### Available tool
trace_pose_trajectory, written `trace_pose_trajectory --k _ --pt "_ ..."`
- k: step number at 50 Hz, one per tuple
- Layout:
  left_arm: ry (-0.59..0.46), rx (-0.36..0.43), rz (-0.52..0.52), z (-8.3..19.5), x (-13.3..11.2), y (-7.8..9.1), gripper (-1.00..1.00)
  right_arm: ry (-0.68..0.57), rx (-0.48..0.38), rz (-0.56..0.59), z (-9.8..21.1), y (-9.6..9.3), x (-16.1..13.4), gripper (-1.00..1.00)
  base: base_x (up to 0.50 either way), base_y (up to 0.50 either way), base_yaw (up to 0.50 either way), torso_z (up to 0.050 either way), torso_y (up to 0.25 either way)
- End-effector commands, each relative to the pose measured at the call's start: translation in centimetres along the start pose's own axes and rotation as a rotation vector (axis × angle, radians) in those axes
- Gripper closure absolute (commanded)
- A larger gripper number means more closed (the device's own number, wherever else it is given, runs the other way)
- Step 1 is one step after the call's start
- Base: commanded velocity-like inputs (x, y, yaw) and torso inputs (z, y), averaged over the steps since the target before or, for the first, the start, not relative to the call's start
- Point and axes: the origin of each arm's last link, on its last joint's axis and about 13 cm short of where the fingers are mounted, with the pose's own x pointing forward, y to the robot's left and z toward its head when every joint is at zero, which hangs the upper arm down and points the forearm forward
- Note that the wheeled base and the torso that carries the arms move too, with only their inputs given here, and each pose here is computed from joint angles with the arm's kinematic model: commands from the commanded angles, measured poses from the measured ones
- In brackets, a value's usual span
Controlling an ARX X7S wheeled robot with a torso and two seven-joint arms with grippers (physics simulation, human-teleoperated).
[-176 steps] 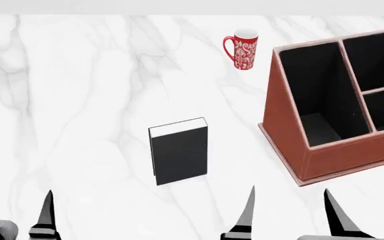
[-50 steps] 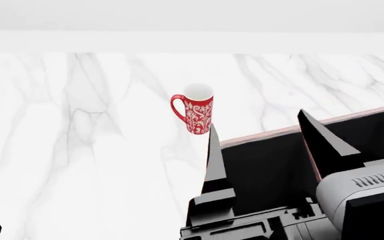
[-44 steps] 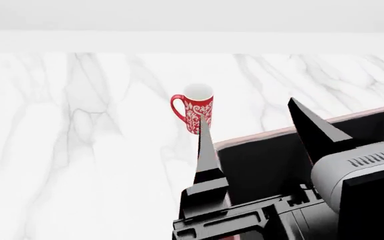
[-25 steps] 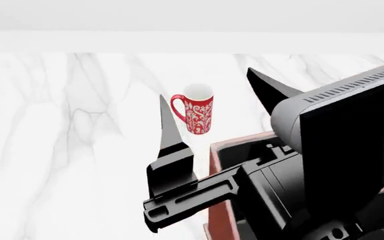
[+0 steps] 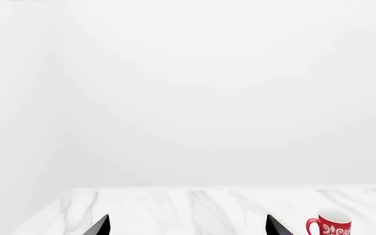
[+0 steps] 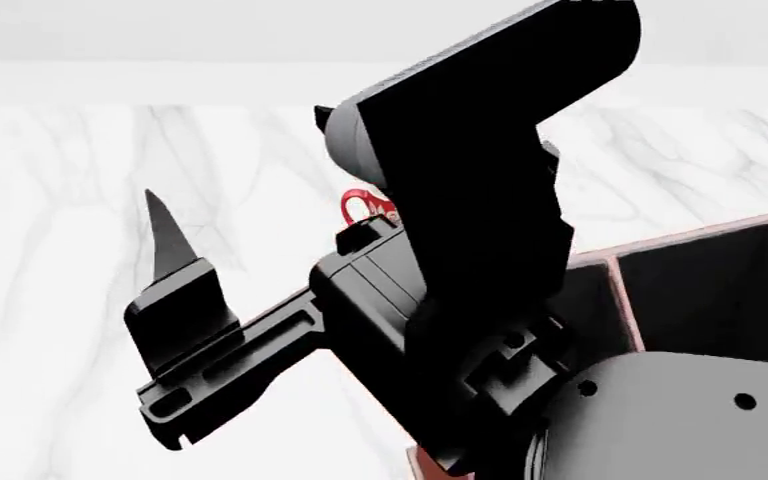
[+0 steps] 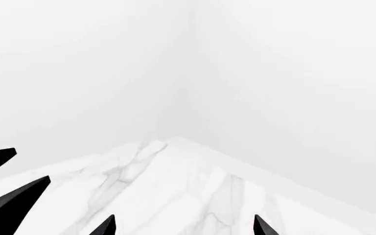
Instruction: Pick up the book and place it in the left compartment of the caddy.
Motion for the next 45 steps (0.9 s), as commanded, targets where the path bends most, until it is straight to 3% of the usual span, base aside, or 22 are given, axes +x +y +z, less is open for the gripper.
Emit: trace_pose_trajectory --k 1,6,12,26,45 --pt "-0.005 0.002 0.006 0.2 0.0 0.4 -1.0 0.078 -0.037 0.15 1.4 1.0 1.6 -1.0 0.0 0.0 0.0 0.0 0.0" --pt "-0.004 -0.007 0.024 0.4 0.1 0.9 -1.0 0.114 -0.117 0.177 1.2 1.3 2.0 -1.0 0.0 0.0 0.0 0.0 0.0" --pt "0.0 -0.006 0.047 0.4 0.2 1.7 -1.0 0.196 -0.15 0.205 1.2 1.4 2.4 -1.0 0.0 0.0 0.0 0.0 0.0" --pt "0.012 0.033 0.089 -0.2 0.8 3.1 -1.0 0.273 -0.194 0.306 1.3 2.6 2.0 -1.0 0.0 0.0 0.0 0.0 0.0" --pt "0.019 0.054 0.127 -0.6 1.4 3.4 -1.0 0.381 -0.245 0.387 0.8 3.1 1.9 -1.0 0.0 0.0 0.0 0.0 0.0"
